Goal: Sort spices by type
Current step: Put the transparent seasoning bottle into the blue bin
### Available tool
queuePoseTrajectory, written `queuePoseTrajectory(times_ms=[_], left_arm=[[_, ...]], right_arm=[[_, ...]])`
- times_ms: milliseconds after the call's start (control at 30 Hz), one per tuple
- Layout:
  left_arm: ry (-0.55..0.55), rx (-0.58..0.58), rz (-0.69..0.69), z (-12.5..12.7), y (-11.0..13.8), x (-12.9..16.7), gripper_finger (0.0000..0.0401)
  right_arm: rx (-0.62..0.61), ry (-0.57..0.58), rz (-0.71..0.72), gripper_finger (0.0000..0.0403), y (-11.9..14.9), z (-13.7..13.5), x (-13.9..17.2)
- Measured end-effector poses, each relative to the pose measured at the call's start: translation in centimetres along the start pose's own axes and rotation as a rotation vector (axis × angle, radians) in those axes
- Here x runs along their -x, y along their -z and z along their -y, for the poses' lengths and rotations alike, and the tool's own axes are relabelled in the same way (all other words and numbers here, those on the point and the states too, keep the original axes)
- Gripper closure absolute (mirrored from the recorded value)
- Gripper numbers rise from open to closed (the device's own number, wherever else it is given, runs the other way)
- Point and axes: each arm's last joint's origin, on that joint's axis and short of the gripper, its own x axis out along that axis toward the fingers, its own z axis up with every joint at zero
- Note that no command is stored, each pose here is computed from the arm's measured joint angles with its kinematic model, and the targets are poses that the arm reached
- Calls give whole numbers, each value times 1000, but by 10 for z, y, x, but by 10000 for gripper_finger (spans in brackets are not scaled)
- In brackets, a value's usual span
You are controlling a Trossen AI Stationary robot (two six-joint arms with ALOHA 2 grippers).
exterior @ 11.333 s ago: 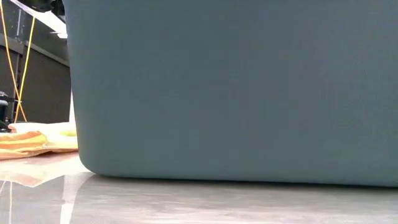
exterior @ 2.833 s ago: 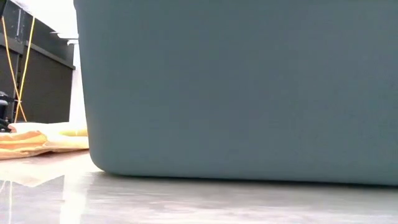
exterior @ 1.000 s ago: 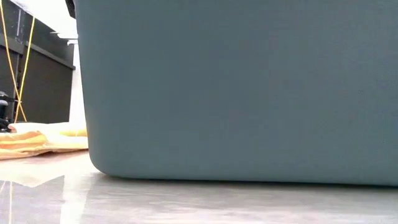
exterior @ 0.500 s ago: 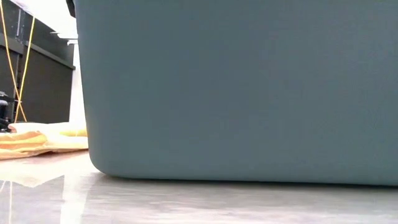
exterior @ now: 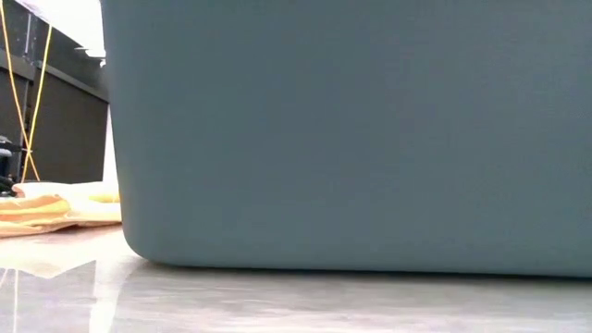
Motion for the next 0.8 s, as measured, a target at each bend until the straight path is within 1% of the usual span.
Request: queuePoseTrajectory(times_ms=[67,200,233,300,400,500,633,667,733,800], left_arm=[[0,1,1,0,0,0,144],[-1,0,0,0,0,0,144],[-1,-1,0,0,0,0,144],[-2,-3,-2,0,0,0,144],[-4,-7,-4,0,0,0,144],[-2,-18,-5,0,0,0,144],[14,-32,-4,1,0,0,144],[35,-44,-3,2,-1,0,144],[122,-91,4,7,-5,0,144],[223,-223,14,14,-7,-1,144]], right_arm=[[1,-1,8,141,0,0,0],[20,-8,46,212,1,0,2],[32,-3,60,219,1,1,4],[73,-6,94,219,3,-1,11],[159,-24,154,219,6,-3,35],[265,-46,240,219,12,-4,68],[398,-111,416,219,17,-2,117],[424,-169,451,219,17,0,127],[469,-263,496,216,16,1,140],[535,-334,513,213,16,2,153]])
